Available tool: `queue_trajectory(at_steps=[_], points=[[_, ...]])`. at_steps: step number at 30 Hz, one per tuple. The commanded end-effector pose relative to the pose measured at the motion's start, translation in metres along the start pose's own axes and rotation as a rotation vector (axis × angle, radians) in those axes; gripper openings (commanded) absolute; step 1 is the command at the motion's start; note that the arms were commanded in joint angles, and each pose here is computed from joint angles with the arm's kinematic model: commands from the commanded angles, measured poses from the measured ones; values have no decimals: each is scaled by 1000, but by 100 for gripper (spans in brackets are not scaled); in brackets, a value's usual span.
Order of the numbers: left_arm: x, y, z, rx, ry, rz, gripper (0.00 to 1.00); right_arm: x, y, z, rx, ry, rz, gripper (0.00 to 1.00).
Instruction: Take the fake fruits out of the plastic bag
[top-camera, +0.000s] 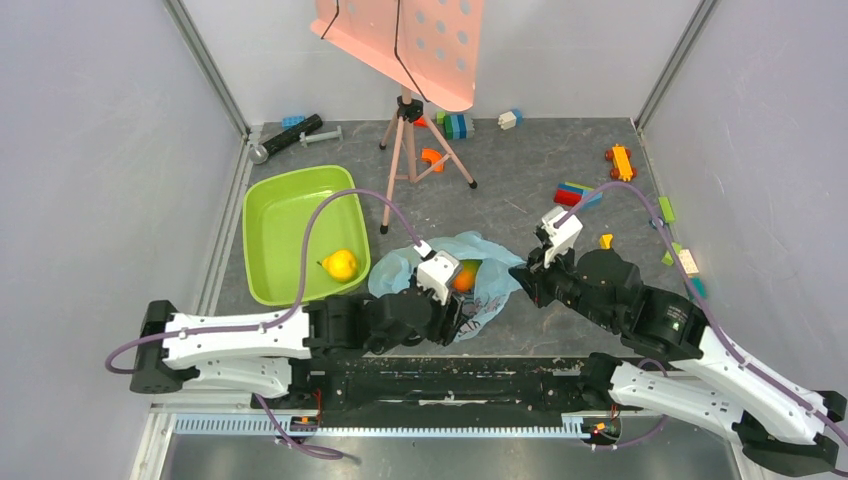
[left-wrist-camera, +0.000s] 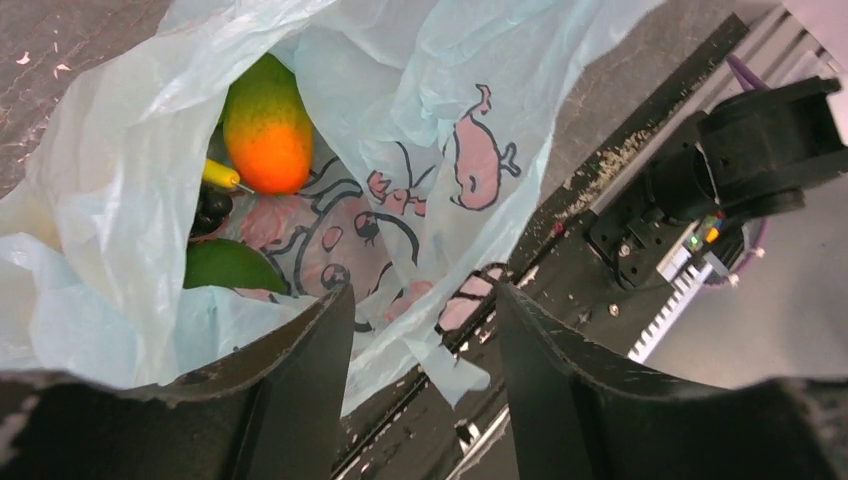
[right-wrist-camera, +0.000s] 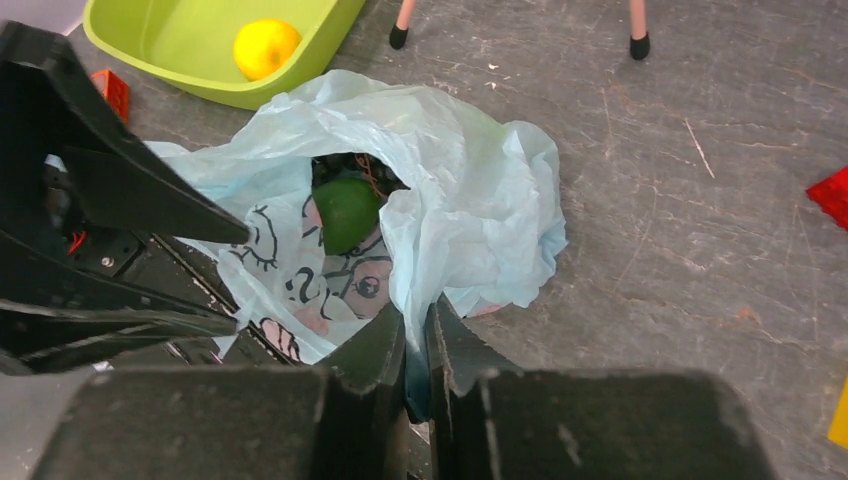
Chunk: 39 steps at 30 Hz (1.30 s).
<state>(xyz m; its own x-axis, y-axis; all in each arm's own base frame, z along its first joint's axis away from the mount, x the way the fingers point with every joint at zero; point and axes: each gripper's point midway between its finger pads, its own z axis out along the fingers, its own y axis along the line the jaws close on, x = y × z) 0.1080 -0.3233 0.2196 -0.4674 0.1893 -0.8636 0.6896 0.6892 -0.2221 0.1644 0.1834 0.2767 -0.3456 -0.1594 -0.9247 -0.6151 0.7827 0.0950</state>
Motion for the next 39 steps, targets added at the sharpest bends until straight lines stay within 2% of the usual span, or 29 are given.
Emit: queue_trajectory(at_steps=[1, 4, 8, 15, 21, 24, 27, 29, 31, 33, 35, 39], points=[[-30, -5, 20, -45, -179, -110, 64, -8, 11, 3, -52, -49, 31, 8], [-24, 7, 35, -132, -186, -75, 67, -5, 12, 3, -59, -46, 43, 6], [5, 11, 53, -166, -120, -43, 66, -4, 12, 3, -60, -52, 53, 4], [71, 12, 62, -15, -85, -97, 58, 6, 8, 8, -37, -30, 60, 4], [119, 19, 67, -35, -5, -131, 52, 28, 8, 23, -18, 12, 84, 0], [116, 23, 66, -63, -25, -133, 53, 39, 7, 27, -10, 33, 91, 0], [92, 31, 58, -110, -94, -139, 62, 47, 4, 28, 1, 46, 97, 0], [74, 37, 51, -142, -148, -126, 70, 51, 3, 27, 8, 46, 106, 0], [56, 43, 46, -176, -202, -122, 83, 54, 1, 27, 15, 43, 117, 0], [42, 46, 45, -203, -234, -108, 89, 57, -1, 27, 22, 40, 129, 0], [34, 51, 50, -224, -236, -102, 92, 57, -1, 26, 26, 34, 140, 0], [29, 60, 72, -194, -196, -143, 91, 51, -1, 23, 19, 0, 164, 0]])
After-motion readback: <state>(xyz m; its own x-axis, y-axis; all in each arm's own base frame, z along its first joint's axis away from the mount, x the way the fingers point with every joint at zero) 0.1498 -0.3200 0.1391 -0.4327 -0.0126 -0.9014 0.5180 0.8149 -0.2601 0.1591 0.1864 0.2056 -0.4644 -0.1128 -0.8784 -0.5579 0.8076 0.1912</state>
